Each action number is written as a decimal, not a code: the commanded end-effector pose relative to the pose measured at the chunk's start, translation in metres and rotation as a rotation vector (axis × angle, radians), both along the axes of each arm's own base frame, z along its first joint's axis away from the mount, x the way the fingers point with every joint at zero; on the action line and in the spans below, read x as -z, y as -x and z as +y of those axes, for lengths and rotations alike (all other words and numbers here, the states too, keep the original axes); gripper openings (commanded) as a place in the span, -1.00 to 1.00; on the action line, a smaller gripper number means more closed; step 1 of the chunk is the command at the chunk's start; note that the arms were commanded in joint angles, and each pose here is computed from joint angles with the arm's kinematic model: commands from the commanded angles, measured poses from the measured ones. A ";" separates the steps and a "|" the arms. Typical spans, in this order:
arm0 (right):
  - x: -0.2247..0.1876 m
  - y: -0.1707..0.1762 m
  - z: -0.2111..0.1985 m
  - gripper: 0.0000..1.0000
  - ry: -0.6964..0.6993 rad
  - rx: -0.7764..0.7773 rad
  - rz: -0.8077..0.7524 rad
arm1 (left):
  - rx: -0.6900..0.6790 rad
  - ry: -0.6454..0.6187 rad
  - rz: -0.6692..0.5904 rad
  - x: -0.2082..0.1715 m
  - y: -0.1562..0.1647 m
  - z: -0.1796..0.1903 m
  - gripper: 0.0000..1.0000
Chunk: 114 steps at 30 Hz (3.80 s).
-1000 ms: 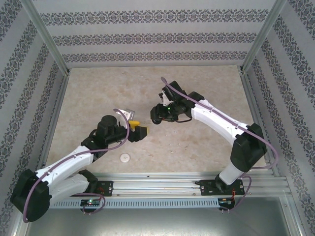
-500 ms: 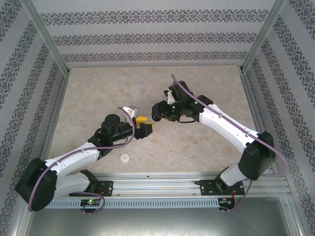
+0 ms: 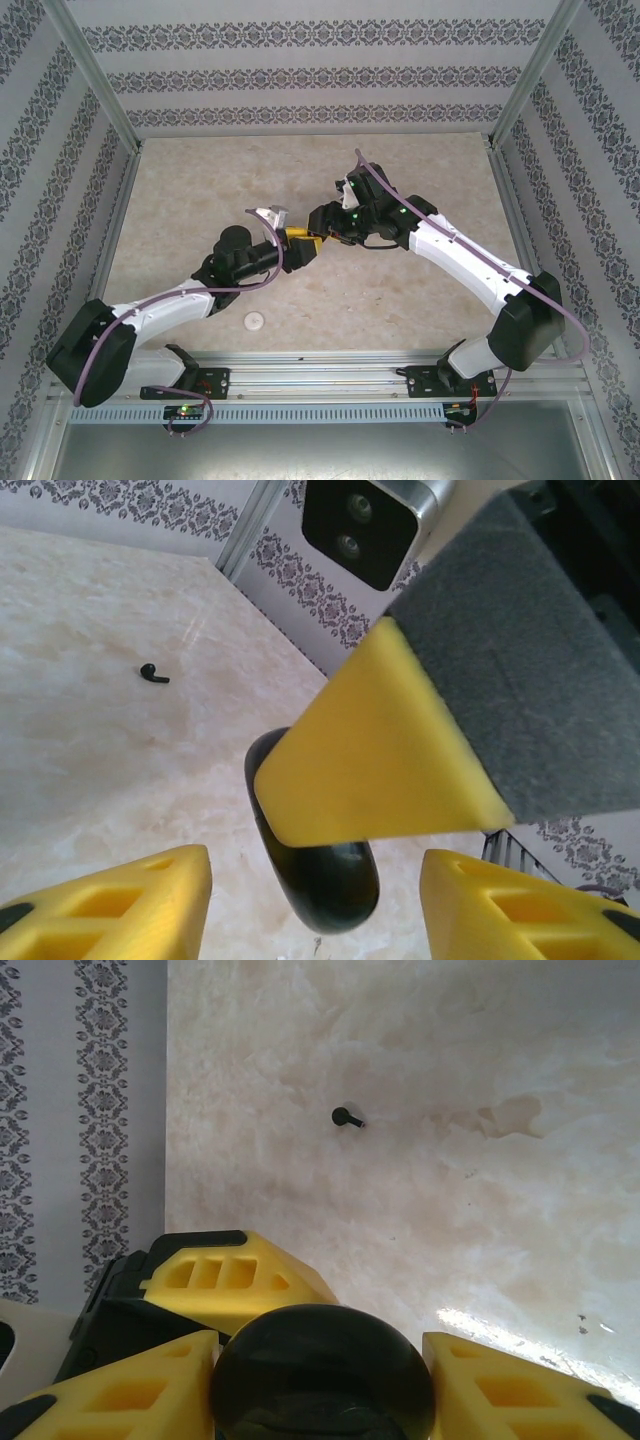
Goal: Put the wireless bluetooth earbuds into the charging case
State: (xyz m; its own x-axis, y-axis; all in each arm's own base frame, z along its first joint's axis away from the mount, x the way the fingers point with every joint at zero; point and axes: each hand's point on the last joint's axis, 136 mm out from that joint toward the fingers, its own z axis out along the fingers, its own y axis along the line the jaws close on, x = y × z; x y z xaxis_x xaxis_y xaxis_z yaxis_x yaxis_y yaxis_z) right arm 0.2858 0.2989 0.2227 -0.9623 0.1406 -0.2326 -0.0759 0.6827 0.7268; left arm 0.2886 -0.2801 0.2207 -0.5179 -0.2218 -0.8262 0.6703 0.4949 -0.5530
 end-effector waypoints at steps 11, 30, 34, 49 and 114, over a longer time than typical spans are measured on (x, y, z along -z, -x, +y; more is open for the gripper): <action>-0.017 0.003 -0.002 0.06 -0.067 -0.008 -0.044 | 0.026 0.102 -0.059 -0.034 -0.004 -0.011 -0.82; -0.105 0.020 -0.023 0.20 -0.431 -0.102 -0.374 | 0.207 0.208 0.000 -0.092 0.035 0.011 -0.92; -0.113 0.029 -0.012 0.19 -0.476 -0.172 -0.384 | 0.229 0.251 0.000 -0.104 0.039 0.012 -0.92; -0.115 0.046 0.010 -0.29 -0.523 -0.290 -0.379 | 0.250 0.310 0.016 -0.119 0.039 0.016 -0.93; -0.105 0.052 0.015 -0.76 -0.296 -0.343 -0.562 | 0.286 0.217 0.100 -0.086 0.048 0.020 -0.16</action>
